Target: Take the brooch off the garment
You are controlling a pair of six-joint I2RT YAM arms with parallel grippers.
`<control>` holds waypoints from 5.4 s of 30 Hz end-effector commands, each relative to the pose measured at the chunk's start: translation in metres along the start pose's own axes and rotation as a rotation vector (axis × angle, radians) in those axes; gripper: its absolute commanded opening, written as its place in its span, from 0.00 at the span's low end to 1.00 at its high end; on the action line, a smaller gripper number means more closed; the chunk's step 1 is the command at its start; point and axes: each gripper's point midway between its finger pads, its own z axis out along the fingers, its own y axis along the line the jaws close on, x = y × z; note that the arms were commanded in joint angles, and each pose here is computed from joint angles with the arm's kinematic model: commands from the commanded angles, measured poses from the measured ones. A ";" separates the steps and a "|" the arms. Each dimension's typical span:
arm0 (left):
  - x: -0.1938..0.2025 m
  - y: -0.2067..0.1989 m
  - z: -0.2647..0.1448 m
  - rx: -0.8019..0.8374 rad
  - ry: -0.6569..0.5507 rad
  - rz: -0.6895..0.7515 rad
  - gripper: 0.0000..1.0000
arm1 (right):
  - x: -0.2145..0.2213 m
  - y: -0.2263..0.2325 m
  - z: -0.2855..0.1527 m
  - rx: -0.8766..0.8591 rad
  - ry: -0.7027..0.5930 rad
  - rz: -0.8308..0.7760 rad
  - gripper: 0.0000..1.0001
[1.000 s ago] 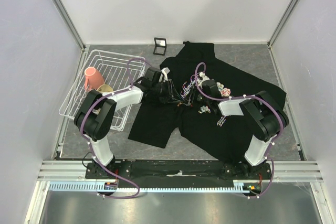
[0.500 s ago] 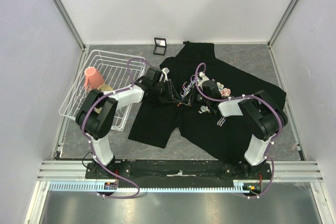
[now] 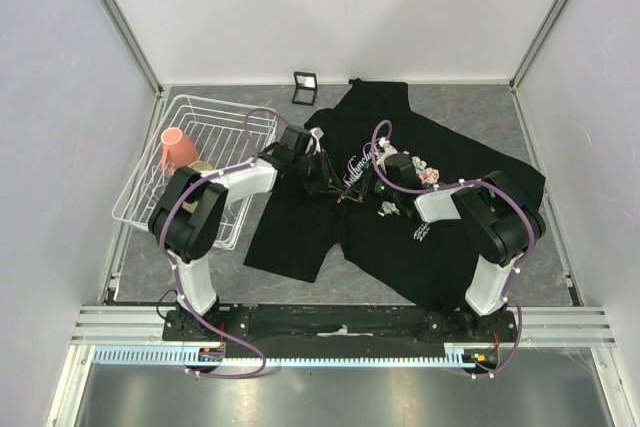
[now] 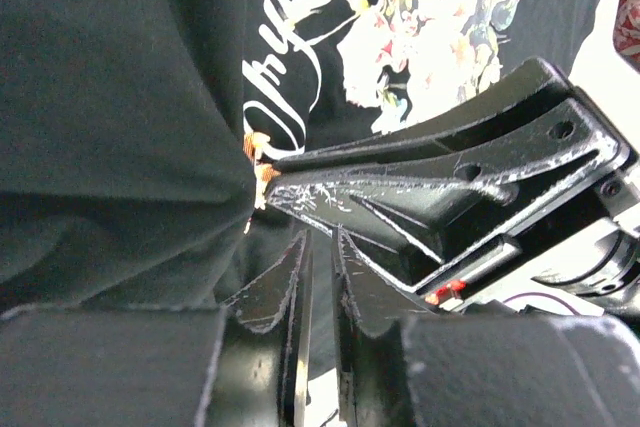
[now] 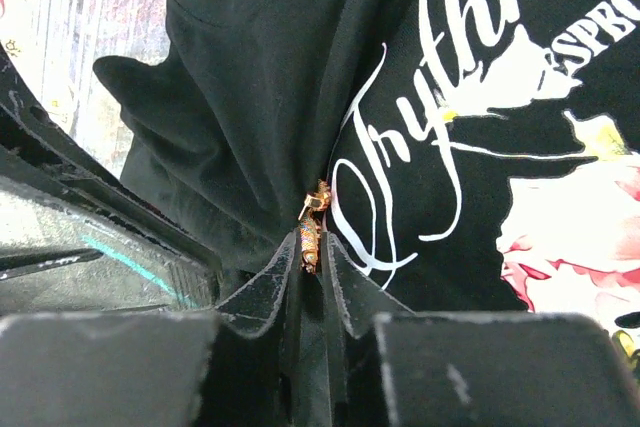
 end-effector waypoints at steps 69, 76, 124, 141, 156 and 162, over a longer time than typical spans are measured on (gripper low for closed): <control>-0.009 0.065 0.031 -0.376 -0.012 -0.022 0.02 | -0.012 0.026 -0.012 0.018 -0.122 -0.217 0.00; -0.019 0.054 0.020 -0.366 -0.050 0.014 0.02 | -0.011 0.025 -0.011 0.018 -0.115 -0.216 0.00; -0.046 0.123 -0.022 -0.603 -0.139 0.073 0.18 | -0.013 0.041 -0.021 0.293 0.016 -0.440 0.00; -0.056 0.153 -0.046 -0.670 -0.180 -0.005 0.18 | -0.053 0.074 -0.079 0.306 -0.091 -0.473 0.00; -0.069 0.081 -0.071 -0.432 -0.200 0.100 0.36 | -0.059 0.072 -0.149 0.212 -0.122 -0.461 0.00; -0.059 -0.023 -0.094 -0.070 -0.160 0.221 0.47 | -0.040 0.074 -0.157 0.137 -0.088 -0.470 0.00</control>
